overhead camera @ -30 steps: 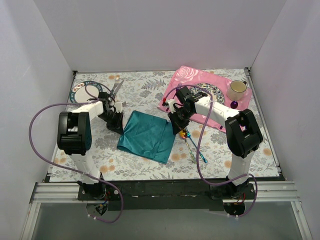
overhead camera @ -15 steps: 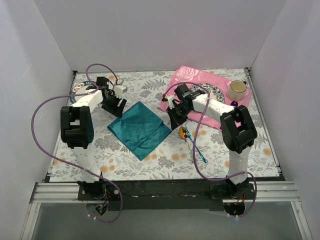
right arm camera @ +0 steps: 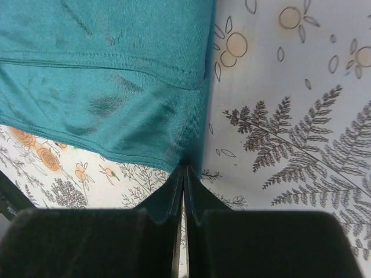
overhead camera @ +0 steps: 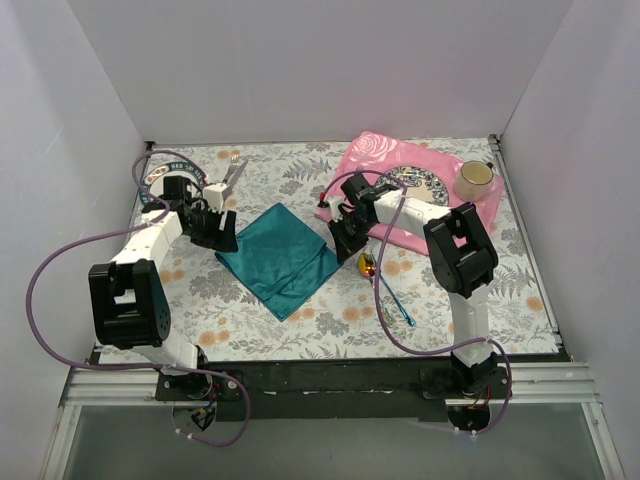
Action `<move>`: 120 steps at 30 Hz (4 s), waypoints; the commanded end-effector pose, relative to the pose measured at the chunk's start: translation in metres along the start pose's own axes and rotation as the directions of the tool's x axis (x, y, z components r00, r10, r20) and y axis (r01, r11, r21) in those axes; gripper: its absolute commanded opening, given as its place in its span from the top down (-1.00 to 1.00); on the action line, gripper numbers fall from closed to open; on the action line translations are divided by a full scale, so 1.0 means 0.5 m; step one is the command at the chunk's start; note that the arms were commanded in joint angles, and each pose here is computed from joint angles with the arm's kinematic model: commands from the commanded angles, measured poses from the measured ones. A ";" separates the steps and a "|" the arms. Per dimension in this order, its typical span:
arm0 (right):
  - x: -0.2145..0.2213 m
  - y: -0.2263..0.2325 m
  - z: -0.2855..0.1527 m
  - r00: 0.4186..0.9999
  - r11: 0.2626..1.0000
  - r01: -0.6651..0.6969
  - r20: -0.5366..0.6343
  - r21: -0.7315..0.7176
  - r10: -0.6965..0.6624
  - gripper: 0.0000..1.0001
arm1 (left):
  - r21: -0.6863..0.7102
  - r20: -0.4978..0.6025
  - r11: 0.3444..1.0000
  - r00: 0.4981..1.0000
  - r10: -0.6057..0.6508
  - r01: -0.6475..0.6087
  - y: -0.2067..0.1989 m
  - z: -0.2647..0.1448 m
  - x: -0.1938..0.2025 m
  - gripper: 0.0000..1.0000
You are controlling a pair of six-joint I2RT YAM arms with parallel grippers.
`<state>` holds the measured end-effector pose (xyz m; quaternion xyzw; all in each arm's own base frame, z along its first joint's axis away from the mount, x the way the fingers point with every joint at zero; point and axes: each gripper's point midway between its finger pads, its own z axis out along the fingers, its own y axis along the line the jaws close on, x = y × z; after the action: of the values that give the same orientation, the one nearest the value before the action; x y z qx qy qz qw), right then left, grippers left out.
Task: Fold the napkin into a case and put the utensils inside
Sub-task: Fold the rectangle-folded napkin at the center of the board.
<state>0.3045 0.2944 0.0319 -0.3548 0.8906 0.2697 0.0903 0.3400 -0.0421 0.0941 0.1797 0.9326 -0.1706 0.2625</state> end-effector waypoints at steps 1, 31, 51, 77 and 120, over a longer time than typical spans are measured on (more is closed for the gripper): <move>0.010 0.009 0.010 1.000 1.000 0.026 -0.013 -0.002 -0.026 0.86 | 0.075 -0.010 0.997 1.000 -0.026 0.027 -0.042 0.003 0.031 -0.26; -0.024 0.163 -0.027 0.975 0.968 0.212 0.102 -0.137 -0.200 0.85 | 0.091 -0.094 0.996 0.996 0.001 0.008 -0.081 0.081 0.058 -0.02; 0.064 0.263 0.089 0.984 0.932 0.176 0.021 -0.316 -0.179 0.85 | -0.037 -0.130 0.985 0.978 0.163 -0.169 0.027 0.140 0.007 0.00; -0.016 0.172 -0.014 0.987 0.975 0.032 0.162 -0.218 0.004 0.80 | 0.015 0.096 0.824 0.821 0.562 -0.566 -0.176 0.052 0.053 0.11; 0.034 0.134 0.044 0.994 0.977 -0.078 0.056 -0.197 0.091 0.90 | -0.049 -0.046 0.694 0.695 0.717 -0.719 -0.166 0.112 0.123 0.47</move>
<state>0.2456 0.3375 0.0316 -0.3173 0.8711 0.3676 0.0730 0.2697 -0.1214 0.0250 0.5235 0.8007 -0.0341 0.2894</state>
